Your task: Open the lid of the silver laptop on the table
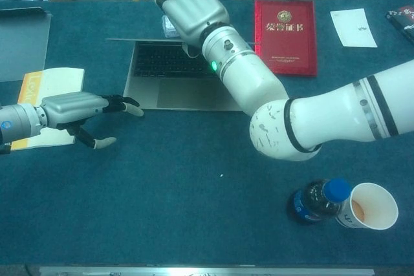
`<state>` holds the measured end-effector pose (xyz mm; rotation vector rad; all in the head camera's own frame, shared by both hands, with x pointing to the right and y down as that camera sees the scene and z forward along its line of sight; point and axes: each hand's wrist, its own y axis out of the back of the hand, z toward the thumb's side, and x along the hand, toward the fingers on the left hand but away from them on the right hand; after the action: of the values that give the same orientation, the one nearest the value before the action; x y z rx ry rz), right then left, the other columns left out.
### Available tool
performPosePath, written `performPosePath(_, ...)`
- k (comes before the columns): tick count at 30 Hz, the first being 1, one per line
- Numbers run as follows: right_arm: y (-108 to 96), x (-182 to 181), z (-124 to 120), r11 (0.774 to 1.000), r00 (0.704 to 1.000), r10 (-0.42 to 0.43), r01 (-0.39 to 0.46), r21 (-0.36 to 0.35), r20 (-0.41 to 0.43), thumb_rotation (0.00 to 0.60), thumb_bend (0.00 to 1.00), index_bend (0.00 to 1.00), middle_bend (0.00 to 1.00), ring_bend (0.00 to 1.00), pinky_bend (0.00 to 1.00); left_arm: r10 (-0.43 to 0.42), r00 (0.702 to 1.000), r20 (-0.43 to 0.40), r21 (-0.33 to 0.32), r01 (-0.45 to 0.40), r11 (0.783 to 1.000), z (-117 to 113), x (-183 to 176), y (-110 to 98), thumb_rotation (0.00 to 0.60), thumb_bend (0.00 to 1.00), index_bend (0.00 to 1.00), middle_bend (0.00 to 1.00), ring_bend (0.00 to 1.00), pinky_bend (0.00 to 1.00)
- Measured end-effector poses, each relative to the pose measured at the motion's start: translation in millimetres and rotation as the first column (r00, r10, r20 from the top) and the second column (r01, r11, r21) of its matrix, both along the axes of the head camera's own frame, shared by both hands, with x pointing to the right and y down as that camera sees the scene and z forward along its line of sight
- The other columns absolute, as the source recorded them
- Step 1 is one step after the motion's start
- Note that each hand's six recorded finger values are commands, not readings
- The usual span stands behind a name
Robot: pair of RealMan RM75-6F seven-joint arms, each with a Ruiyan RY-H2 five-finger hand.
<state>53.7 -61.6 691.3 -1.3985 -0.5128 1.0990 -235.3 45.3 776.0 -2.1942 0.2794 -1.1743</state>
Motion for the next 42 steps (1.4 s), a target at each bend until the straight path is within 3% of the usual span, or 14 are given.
performPosePath(17, -56, 25, -17, 0.990, 0.993, 0.114, -0.114, 0.078, 0.002, 0.600, 0.30, 0.00, 0.03, 0.00, 0.01, -0.006, 1.000, 0.002, 0.000, 0.006, 1.000, 0, -1, -1, 0.413, 0.42, 0.09, 0.03, 0.01, 0.04)
performPosePath(22, -71, 32, -22, 0.984, 0.989, 0.147, -0.147, 0.101, 0.004, 0.600, 0.26, 0.00, 0.03, 0.00, 0.01, -0.005, 1.000, 0.001, 0.001, 0.005, 1.000, -1, 0, -2, 0.413, 0.42, 0.09, 0.03, 0.01, 0.04)
performPosePath(42, -124, 67, -34, 0.940, 0.959, 0.283, -0.274, 0.205, -0.019, 0.600, 0.25, 0.00, 0.03, 0.00, 0.01, -0.007, 1.000, 0.002, 0.004, 0.007, 1.000, -2, 1, -3, 0.416, 0.42, 0.09, 0.03, 0.01, 0.04)
